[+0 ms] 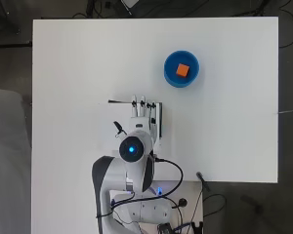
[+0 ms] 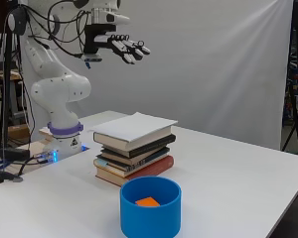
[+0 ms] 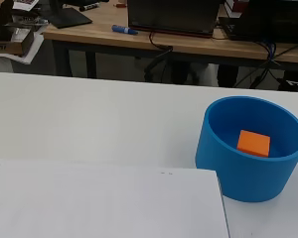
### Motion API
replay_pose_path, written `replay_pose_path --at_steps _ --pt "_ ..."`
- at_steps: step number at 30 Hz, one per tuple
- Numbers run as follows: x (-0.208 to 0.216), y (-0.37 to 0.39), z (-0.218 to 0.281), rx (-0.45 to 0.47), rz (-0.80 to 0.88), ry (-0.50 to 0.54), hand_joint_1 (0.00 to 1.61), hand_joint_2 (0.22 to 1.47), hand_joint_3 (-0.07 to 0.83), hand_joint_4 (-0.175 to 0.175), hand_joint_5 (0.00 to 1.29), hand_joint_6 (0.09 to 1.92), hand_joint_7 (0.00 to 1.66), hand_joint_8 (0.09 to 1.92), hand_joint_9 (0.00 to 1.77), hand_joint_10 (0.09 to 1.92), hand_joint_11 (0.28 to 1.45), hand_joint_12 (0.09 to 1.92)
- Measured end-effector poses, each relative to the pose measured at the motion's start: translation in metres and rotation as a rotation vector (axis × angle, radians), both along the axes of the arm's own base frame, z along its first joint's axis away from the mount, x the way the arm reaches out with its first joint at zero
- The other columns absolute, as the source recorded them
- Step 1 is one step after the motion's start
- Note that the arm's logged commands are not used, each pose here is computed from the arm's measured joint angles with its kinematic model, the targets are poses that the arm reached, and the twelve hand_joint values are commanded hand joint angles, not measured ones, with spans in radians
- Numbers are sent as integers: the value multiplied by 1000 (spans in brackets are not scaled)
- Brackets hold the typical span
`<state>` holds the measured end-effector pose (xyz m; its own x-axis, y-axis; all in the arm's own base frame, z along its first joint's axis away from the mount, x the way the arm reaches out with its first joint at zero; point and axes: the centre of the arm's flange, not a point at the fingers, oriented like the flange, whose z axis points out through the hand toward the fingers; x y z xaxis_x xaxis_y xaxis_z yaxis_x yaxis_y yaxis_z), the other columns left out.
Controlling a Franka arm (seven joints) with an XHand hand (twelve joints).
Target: Teleoperate dual arm-hand system to pick and place objects
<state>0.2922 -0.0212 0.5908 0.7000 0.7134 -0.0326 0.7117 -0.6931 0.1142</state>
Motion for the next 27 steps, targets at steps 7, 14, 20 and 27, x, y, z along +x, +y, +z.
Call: replay_pose_path --at_steps 7,14,20,27 --pt "11 9 -4 16 -40 40 0 949 9 86 117 87 255 87 450 87 479 87" --pt "28 18 -6 -1 -53 54 0 949 5 101 125 87 244 87 438 87 473 87" --pt "26 21 -3 13 -34 53 0 969 10 96 131 87 243 87 434 87 460 87" --pt "21 29 3 -4 -39 61 7 984 9 89 131 87 218 87 397 87 445 87"
